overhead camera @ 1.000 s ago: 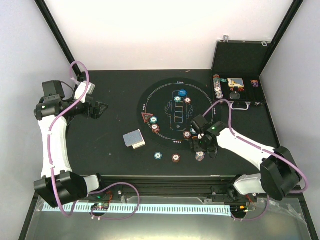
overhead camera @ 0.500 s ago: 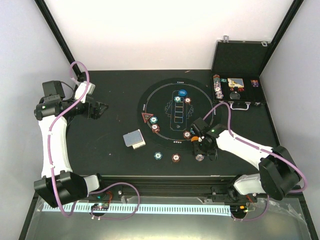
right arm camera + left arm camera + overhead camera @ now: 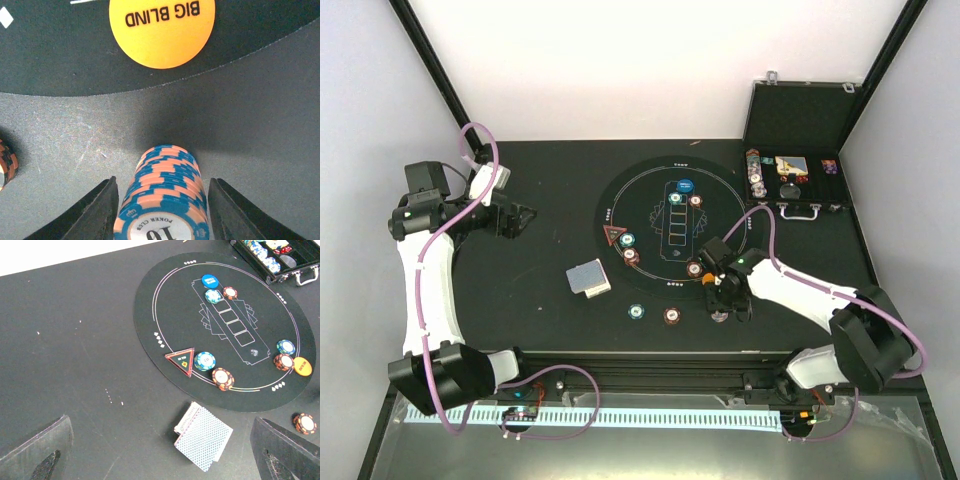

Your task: Distribute texas hold em gaming equipment

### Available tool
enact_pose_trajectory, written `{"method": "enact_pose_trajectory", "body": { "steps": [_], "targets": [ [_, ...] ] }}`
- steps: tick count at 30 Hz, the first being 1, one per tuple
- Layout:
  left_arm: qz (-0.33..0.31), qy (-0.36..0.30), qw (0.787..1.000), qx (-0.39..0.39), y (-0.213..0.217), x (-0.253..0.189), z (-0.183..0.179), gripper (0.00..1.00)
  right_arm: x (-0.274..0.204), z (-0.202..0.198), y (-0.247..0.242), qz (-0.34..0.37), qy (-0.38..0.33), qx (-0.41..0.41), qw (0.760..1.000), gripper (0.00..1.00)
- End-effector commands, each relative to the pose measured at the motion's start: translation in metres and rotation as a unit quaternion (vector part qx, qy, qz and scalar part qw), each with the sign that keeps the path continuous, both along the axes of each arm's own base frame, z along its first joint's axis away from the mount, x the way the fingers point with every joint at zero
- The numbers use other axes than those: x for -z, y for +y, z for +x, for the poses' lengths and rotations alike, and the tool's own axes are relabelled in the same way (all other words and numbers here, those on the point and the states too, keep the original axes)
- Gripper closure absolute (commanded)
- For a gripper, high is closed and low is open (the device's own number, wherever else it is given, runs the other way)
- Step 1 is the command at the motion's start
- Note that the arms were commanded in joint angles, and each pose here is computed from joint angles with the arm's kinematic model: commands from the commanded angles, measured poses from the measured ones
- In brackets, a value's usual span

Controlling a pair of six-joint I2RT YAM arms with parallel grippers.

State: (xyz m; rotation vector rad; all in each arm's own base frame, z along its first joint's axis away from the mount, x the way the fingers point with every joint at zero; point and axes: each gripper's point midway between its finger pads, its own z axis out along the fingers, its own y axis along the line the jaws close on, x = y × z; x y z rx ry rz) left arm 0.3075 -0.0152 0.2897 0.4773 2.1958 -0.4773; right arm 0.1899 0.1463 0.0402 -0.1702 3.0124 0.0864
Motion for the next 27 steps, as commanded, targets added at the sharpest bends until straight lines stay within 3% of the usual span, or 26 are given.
{"method": "enact_pose_trajectory", "body": {
  "steps": [1, 9, 22, 27],
  "targets": [
    [0.009, -0.024, 1.000, 0.004, 0.001, -0.010, -0.001, 0.01, 0.000, 0.002, 0.001, -0.004, -0.008, 0.000, 1.000, 0.50],
    [0.008, -0.023, 1.000, 0.004, 0.001, -0.010, 0.000, 0.01, -0.007, 0.004, 0.001, -0.004, -0.014, 0.003, 1.000, 0.67],
    [0.008, -0.022, 1.000, 0.005, 0.001, -0.009, -0.001, 0.01, -0.042, 0.017, 0.008, -0.003, -0.040, -0.010, 0.999, 0.69],
    [0.004, -0.021, 1.000, 0.006, 0.000, -0.009, 0.000, 0.01, -0.066, 0.046, 0.031, 0.009, -0.066, -0.027, 0.997, 0.69]
  ]
}}
